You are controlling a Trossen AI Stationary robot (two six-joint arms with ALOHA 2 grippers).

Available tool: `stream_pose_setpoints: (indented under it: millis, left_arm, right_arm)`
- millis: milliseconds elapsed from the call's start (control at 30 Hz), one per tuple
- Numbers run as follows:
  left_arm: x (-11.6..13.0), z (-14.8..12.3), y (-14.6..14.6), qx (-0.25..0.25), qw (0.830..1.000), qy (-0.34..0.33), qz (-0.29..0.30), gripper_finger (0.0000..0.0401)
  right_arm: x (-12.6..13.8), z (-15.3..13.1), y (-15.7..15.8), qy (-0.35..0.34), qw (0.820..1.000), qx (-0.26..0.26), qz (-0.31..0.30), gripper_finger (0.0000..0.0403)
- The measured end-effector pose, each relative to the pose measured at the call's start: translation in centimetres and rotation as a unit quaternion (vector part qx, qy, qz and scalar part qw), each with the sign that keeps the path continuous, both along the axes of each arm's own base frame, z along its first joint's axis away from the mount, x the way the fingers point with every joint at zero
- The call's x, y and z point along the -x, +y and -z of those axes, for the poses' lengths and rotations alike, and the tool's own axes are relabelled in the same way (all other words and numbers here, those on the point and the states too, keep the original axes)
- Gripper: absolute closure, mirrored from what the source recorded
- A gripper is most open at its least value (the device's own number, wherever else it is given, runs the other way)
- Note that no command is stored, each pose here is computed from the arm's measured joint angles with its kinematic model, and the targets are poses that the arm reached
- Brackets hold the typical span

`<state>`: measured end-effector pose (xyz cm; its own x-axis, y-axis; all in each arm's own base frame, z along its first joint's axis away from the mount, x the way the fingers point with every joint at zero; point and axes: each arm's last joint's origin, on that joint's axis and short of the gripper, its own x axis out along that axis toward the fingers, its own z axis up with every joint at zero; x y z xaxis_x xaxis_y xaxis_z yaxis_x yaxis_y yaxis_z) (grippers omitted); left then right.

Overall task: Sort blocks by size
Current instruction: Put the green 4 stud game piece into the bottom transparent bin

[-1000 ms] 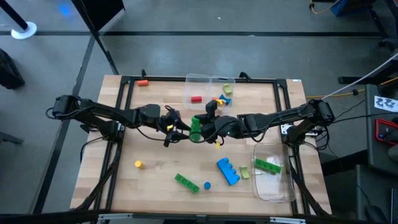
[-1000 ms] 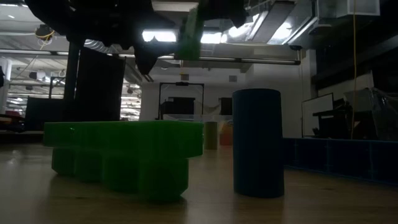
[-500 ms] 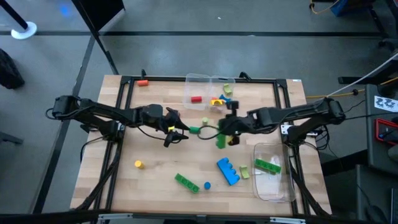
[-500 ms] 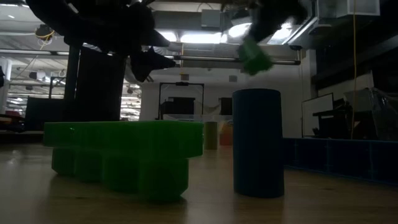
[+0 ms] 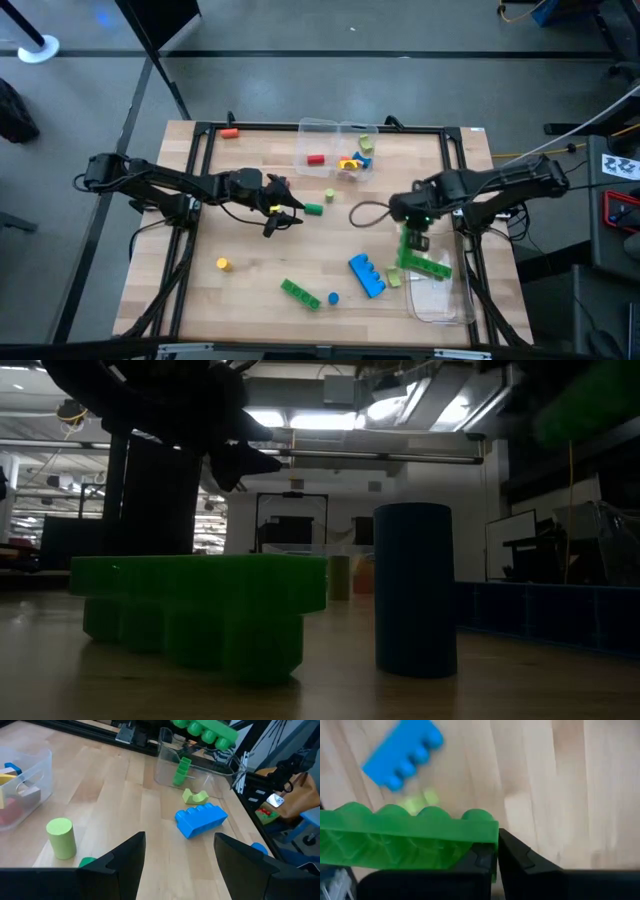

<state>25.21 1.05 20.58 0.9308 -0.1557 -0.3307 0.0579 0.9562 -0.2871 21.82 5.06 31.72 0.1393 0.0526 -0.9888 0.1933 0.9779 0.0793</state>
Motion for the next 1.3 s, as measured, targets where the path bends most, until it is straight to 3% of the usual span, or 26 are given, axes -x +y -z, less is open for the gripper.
stream_pose_setpoints:
  millis: [133, 400, 800, 1067, 1300]
  left_arm:
    - [0.0, 0.0, 0.0, 0.0, 1.0, -0.001, 0.0, 0.018]
    - [0.0, 0.0, 0.0, 0.001, 1.0, 0.0, 0.0, 0.018]
    - [0.0, 0.0, -2.7, -0.061, 0.995, -0.015, 0.075, 0.018]
    - [0.1, 0.0, -4.1, -0.066, 0.993, -0.016, 0.094, 0.018]
    - [0.1, 0.1, -4.1, -0.09, 0.994, -0.011, 0.056, 0.018]
  right_arm:
    - [1.2, 1.2, 1.4, 0.061, 0.998, -0.007, 0.007, 0.0387]
    - [2.7, 3.6, 3.8, 0.113, 0.993, -0.006, -0.023, 0.0377]
    - [3.2, 4.7, 4.2, 0.13, 0.991, 0.001, 0.008, 0.0375]
    - [3.3, 4.9, 4.1, 0.135, 0.991, 0.003, 0.02, 0.0374]
    - [3.3, 4.9, 4.1, 0.139, 0.988, 0.003, 0.066, 0.0319]
